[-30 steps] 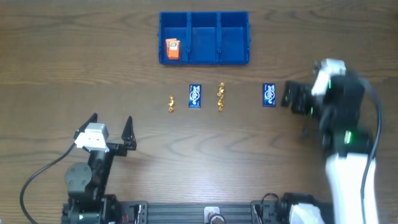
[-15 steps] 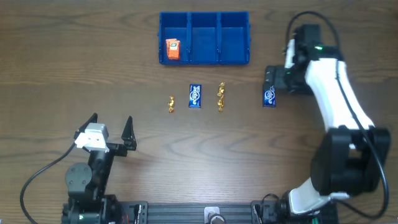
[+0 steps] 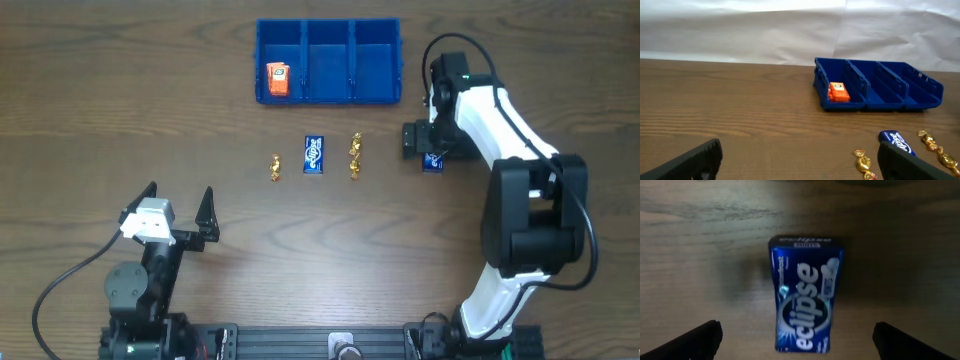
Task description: Sort Candies Into Trays
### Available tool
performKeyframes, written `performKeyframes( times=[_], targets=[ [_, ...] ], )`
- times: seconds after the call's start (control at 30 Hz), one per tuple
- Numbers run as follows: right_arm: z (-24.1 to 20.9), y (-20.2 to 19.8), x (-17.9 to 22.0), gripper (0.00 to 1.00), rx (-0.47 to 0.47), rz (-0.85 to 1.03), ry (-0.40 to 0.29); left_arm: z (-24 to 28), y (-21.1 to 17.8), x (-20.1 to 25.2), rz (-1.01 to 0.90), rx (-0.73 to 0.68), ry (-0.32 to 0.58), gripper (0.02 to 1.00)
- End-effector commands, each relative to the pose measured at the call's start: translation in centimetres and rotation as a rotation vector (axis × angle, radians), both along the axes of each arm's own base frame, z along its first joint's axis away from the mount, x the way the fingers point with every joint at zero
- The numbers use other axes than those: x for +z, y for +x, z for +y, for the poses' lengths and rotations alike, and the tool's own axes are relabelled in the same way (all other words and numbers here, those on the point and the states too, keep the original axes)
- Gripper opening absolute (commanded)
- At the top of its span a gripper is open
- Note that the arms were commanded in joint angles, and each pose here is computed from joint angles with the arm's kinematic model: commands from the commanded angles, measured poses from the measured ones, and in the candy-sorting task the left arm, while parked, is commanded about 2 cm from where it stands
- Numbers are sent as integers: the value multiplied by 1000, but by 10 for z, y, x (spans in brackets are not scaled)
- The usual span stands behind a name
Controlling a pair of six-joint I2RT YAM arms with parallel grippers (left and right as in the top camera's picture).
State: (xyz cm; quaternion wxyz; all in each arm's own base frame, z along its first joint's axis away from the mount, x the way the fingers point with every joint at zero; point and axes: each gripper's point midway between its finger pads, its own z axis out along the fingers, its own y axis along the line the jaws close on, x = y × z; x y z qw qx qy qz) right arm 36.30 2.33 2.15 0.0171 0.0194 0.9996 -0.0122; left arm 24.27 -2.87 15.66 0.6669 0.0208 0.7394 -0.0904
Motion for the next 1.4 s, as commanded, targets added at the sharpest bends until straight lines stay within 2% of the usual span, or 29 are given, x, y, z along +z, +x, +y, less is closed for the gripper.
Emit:
performKeyframes(
  times=[0.03,0.5,0.53,0.6,0.77,0.83,0.97,1.17,1.27,1.4],
  targets=[
    [-4,11,-9,1000,-10,-13,-30,-2,-1,-16,46,-12,2,996],
    [-3,15,-26,996,-9,1,-31,-2,-1,-16,46,-12,2,998],
    [-3,14,-27,972,-10,5,-31,-2,-1,-16,46,-12,2,998],
    [-3,14,-30,842,-10,10,-31,-2,-1,-16,46,-12,2,996],
    [-3,14,-30,426,-13,10,-31,-2,-1,-16,46,-12,2,998],
    [-3,14,-30,343,-14,9,-30,-2,-1,-16,46,-12,2,998],
    [-3,14,-30,246,-15,9,-31,-2,-1,-16,46,-12,2,998],
    [-3,16,-23,229,-34,-8,-28,-2,-1,-16,46,-12,2,996],
    [3,24,1,229,-21,-69,-23,-2,-1,-16,46,-12,2,998],
    [35,52,78,226,44,-256,6,-2,-1,-16,46,-12,2,998]
  ],
)
